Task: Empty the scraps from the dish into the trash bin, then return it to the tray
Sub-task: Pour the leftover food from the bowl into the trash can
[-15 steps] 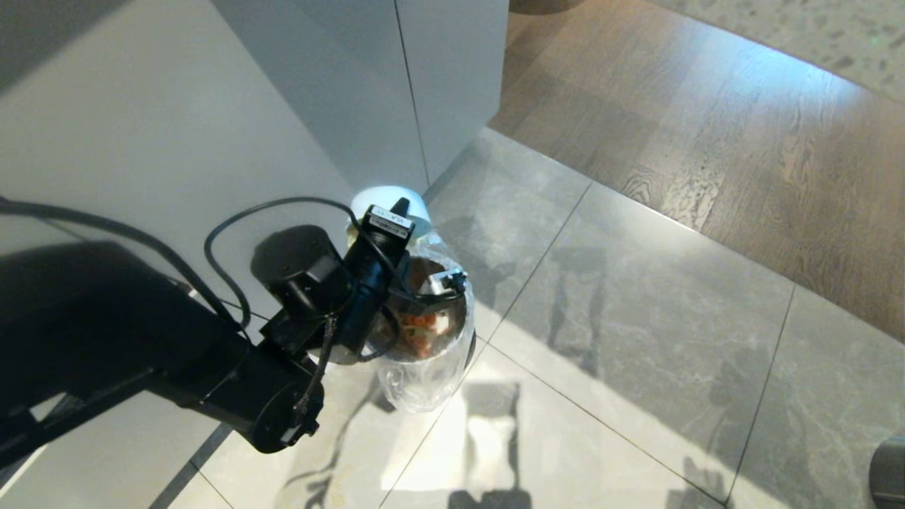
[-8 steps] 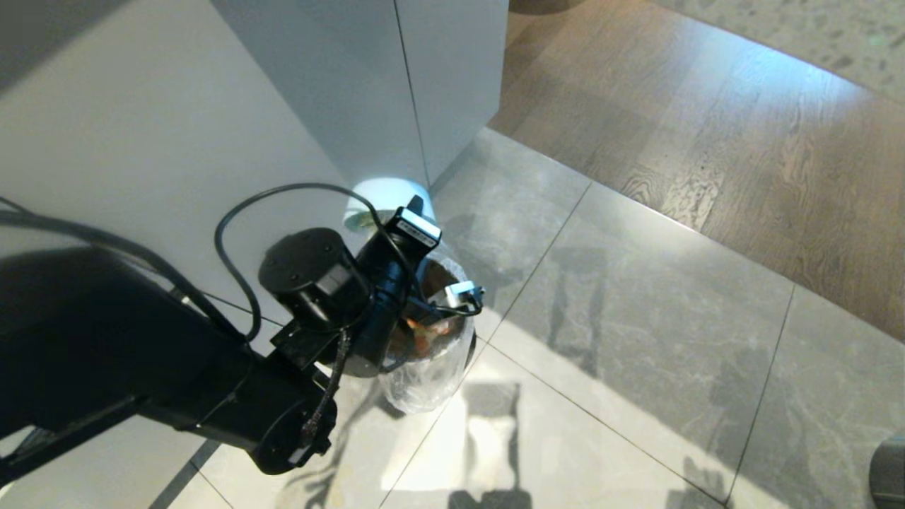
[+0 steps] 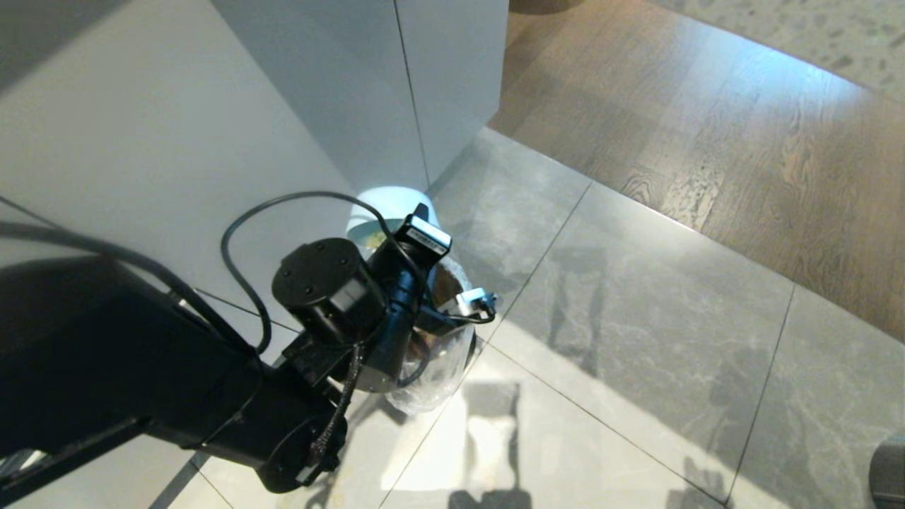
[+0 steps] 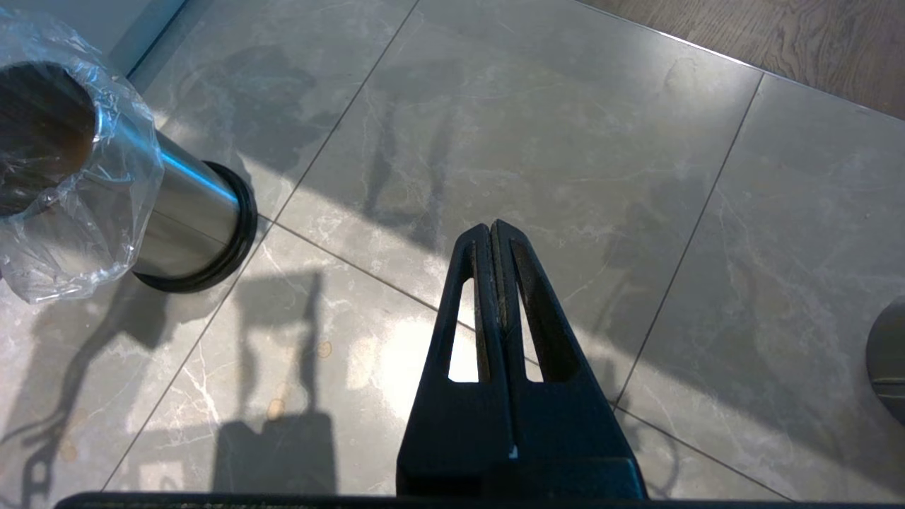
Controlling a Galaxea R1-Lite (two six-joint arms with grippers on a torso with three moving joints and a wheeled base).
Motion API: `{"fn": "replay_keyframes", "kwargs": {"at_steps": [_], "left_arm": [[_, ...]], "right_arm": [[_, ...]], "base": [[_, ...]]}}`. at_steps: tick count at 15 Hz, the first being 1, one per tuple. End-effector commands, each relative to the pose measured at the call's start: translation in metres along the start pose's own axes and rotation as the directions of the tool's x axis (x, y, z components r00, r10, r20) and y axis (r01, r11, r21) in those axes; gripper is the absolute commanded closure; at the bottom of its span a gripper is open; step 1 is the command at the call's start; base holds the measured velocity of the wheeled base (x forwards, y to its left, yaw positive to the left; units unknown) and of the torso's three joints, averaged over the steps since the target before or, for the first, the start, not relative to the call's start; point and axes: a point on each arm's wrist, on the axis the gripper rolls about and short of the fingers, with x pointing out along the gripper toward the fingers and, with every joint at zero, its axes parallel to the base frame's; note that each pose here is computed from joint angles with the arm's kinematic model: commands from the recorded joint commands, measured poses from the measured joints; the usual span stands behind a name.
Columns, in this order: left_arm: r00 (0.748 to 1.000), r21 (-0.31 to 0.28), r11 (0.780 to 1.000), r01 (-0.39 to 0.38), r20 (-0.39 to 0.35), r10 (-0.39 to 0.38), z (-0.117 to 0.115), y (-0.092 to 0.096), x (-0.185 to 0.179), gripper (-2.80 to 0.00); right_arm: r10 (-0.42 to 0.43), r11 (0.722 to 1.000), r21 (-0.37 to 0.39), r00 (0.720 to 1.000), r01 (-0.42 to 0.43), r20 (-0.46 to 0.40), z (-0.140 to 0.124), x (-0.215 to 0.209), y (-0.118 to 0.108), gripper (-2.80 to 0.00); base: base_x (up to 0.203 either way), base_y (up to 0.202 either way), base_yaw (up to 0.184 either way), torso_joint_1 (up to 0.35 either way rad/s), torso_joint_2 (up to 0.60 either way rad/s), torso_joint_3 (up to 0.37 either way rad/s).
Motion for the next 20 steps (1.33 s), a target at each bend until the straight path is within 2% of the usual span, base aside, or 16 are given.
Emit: {"fn": "replay_keyframes", "kwargs": {"at_steps": [1,5,7,10,13,14,20], "left_arm": [[0.998,-0.025,0.999,-0.042,-0.048,0.04,-0.006,0.008,0.003,0.0],[0.995,-0.042,0.997,-0.069,-0.076,0.066,-0.013,0.018,0.006,0.0],[0.991,-0.024,0.995,-0.094,-0.095,0.091,-0.021,0.027,0.006,0.0],[0.99,-0.002,0.993,-0.121,-0.078,0.12,-0.021,0.04,-0.004,0.0],[0.981,0.002,0.985,-0.174,-0.081,0.174,-0.025,0.061,-0.013,0.0],[0.98,0.021,0.982,-0.186,-0.072,0.187,-0.022,0.067,-0.017,0.0],[0.971,0.067,0.973,-0.221,-0.074,0.226,-0.027,0.08,-0.022,0.0]], "right_arm": [[0.0,1.0,0.001,1.0,0.0,0.0,0.0,0.0,0.0,0.0],[0.0,1.0,0.001,1.0,0.0,0.0,0.0,0.0,0.0,0.0],[0.0,1.0,0.001,1.0,0.0,0.0,0.0,0.0,0.0,0.0],[0.0,1.0,0.001,1.0,0.0,0.002,0.0,0.0,0.0,0.0],[0.0,1.0,0.001,1.0,0.0,0.0,0.0,0.0,0.0,0.0],[0.0,1.0,0.001,1.0,0.0,0.0,0.0,0.0,0.0,0.0],[0.0,1.0,0.001,1.0,0.0,0.0,0.0,0.0,0.0,0.0]], "base": [[0.0,0.0,0.0,0.0,0.0,0.0],[0.0,0.0,0.0,0.0,0.0,0.0],[0.0,0.0,0.0,0.0,0.0,0.0],[0.0,0.0,0.0,0.0,0.0,0.0],[0.0,0.0,0.0,0.0,0.0,0.0],[0.0,0.0,0.0,0.0,0.0,0.0],[0.0,0.0,0.0,0.0,0.0,0.0]]}}
